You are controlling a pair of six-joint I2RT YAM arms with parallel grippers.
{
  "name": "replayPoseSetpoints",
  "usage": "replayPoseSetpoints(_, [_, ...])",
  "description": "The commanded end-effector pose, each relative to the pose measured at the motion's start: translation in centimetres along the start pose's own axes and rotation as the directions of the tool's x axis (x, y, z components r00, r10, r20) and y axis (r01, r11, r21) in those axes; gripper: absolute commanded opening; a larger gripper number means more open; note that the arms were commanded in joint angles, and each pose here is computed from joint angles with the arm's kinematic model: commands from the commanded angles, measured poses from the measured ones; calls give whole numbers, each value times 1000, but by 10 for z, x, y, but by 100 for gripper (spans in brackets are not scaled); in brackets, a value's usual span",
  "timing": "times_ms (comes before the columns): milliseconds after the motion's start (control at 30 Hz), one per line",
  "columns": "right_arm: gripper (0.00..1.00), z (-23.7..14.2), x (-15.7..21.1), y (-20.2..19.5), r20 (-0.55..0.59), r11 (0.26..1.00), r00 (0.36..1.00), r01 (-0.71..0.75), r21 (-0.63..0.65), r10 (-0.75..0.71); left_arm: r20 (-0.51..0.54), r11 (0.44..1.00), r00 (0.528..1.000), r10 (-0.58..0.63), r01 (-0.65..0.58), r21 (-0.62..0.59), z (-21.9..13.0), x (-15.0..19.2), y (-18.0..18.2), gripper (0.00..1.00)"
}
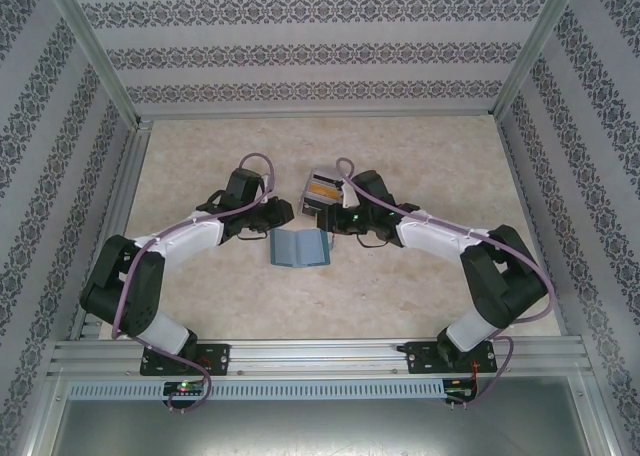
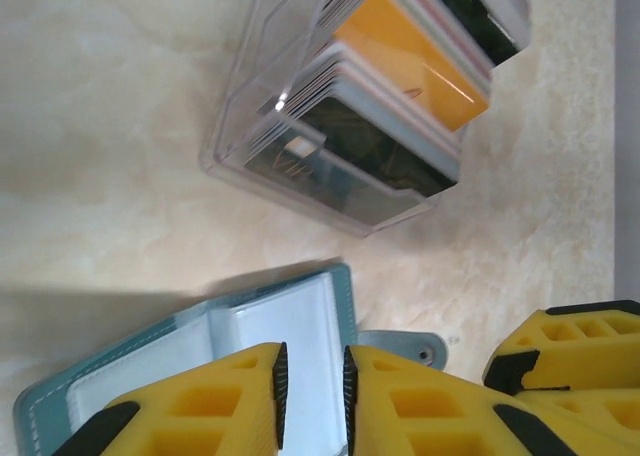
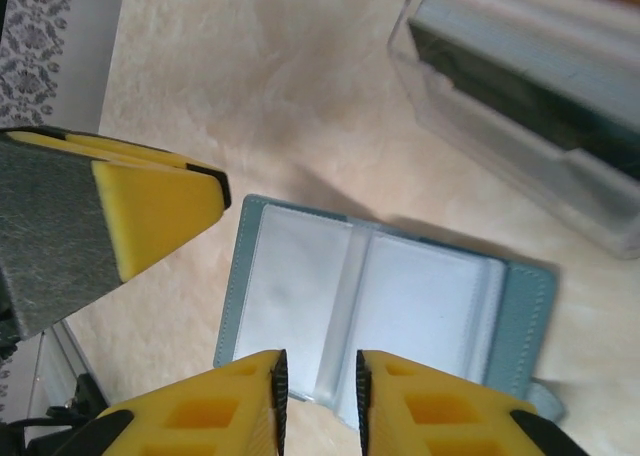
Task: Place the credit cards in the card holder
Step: Rotate the card holder at the center of the table.
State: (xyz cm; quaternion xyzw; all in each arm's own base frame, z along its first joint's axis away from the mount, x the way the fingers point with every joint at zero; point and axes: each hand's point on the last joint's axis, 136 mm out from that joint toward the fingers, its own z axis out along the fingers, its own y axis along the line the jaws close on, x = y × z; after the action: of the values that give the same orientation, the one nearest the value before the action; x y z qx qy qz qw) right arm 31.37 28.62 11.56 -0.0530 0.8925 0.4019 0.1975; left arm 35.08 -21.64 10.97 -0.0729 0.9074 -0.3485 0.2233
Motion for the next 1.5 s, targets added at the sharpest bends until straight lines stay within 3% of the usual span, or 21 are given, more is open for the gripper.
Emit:
replayPoseSetpoints(0, [30, -30, -38, 7, 94, 999, 994, 54, 0, -54, -1, 999, 1000, -4, 4, 46, 4, -8, -21, 25])
replayPoseSetpoints(267, [46, -66, -95, -40, 176, 987, 982, 32, 159, -61, -17, 995, 996, -93, 93, 43, 34, -1, -27, 27])
replayPoseSetpoints(600, [61, -34, -122, -61, 12, 956, 988, 146, 255, -154, -12, 985, 985, -171, 171, 33, 64, 5, -13, 27])
replayPoseSetpoints(900, [63, 4, -142, -52, -53, 972, 981, 194, 130, -188, -38, 983, 982, -184, 185, 13, 88, 12, -4, 27])
replayPoseSetpoints(1133, [64, 33, -139, -64, -126, 971, 976, 196, 134, -179, -51, 984, 983, -178, 178, -5, 97, 12, 0, 27])
replayPoseSetpoints(1467, [64, 35, -119, -55, -165, 966, 966, 223, 130, -201, -67, 987, 985, -162, 161, -16, 103, 6, -2, 27])
